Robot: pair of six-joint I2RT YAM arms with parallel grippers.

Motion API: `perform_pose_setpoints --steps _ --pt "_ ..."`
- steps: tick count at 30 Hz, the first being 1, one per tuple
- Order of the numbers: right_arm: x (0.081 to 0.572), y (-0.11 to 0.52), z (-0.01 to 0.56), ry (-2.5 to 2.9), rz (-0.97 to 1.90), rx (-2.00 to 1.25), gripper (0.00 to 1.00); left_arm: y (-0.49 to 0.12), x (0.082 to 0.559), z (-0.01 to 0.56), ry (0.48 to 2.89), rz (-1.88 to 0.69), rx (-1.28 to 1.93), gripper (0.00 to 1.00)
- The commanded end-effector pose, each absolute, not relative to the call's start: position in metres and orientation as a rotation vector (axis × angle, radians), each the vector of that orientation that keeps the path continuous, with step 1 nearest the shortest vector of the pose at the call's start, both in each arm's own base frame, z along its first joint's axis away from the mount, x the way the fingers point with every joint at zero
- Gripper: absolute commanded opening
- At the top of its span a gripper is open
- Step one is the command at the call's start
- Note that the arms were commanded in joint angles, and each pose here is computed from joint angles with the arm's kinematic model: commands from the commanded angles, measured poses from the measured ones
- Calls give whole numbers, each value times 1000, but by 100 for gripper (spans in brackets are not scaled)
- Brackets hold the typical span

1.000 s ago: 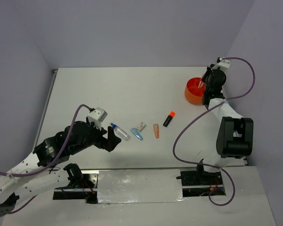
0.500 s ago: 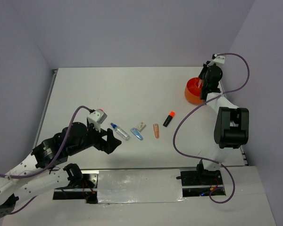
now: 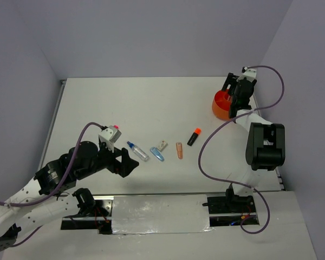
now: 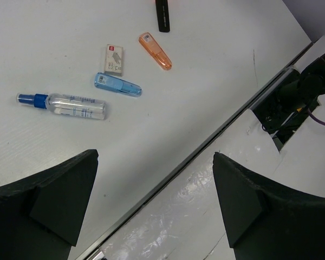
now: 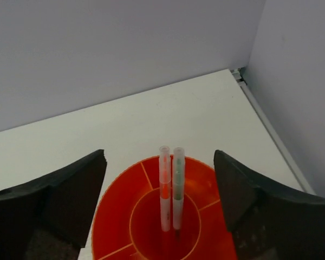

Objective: Sort the stationery into containers
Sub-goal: Place the pen in the storage box, then pick up the pen from the center of the board.

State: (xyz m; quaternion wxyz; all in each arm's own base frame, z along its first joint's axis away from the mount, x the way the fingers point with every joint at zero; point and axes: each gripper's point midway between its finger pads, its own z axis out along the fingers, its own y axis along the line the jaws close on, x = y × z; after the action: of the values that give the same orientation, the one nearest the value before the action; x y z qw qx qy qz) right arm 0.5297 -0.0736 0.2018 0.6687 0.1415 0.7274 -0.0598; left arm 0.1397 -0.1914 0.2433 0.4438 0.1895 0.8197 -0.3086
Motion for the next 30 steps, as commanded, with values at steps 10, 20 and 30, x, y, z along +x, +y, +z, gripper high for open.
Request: perform_pose_setpoints --steps 10,20,30 --pt "490 -62 315 1480 11 470 100 -191 147 250 2003 -746 450 99" --pt "385 22 244 1854 -234 676 100 -126 184 241 2065 -380 36 99" --pt "356 90 109 2231 -107 660 100 -125 190 232 2100 -337 22 99"
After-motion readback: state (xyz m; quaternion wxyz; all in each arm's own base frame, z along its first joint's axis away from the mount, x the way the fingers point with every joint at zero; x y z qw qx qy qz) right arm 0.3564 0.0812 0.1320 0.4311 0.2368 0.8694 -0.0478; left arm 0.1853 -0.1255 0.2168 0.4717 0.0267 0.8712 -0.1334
